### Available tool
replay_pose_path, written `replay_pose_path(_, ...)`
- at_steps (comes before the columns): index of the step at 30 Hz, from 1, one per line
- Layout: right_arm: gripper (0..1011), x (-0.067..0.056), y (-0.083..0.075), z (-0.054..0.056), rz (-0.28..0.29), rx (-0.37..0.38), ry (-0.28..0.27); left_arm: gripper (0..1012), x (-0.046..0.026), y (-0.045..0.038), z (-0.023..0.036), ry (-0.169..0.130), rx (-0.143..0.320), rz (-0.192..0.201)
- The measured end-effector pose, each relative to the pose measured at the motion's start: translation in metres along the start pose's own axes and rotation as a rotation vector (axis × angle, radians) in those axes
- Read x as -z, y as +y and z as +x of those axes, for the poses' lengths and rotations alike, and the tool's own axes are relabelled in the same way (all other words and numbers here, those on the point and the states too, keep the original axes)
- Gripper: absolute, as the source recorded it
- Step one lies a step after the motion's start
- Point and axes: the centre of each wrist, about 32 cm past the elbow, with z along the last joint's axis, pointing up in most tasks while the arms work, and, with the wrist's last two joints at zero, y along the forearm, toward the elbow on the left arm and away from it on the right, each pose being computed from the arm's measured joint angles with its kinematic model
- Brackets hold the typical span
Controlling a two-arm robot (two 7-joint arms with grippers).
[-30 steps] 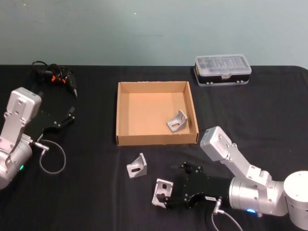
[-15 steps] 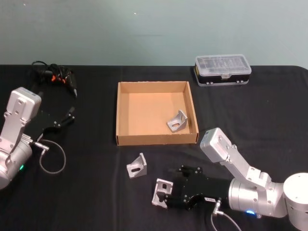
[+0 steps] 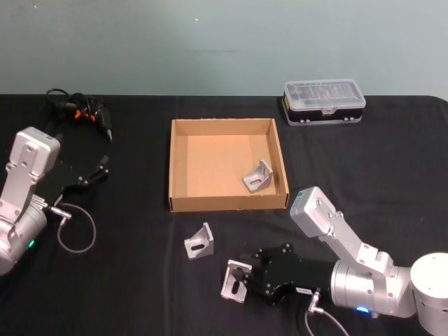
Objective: Use one hand to pick up the angle iron from the table and place it into the box.
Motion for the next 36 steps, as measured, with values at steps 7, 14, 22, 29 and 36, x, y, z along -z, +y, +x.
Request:
replay_pose_path(7, 104, 0.0, 0.001, -0.001, -0.001, -0.004, -0.003, 1011, 0.0, 0.0, 0.0, 0.0, 0.0, 0.0)
replay_pose_path(14, 80, -0.002, 0.001, -0.001, 0.007, -0.004, -0.005, 1011, 0.0, 0.0, 0.0, 0.0, 0.0, 0.0)
replay_pose_path(22, 80, -0.008, -0.005, -0.002, 0.041, 0.021, -0.008, 1011, 0.0, 0.0, 0.0, 0.0, 0.0, 0.0)
replay_pose_path(29, 80, -0.016, -0.023, -0.002, 0.105, 0.106, -0.017, 1011, 0.0, 0.0, 0.0, 0.0, 0.0, 0.0)
replay_pose_path(36, 80, -0.018, -0.049, 0.004, 0.161, 0.237, -0.013, 1011, 0.0, 0.0, 0.0, 0.0, 0.0, 0.0)
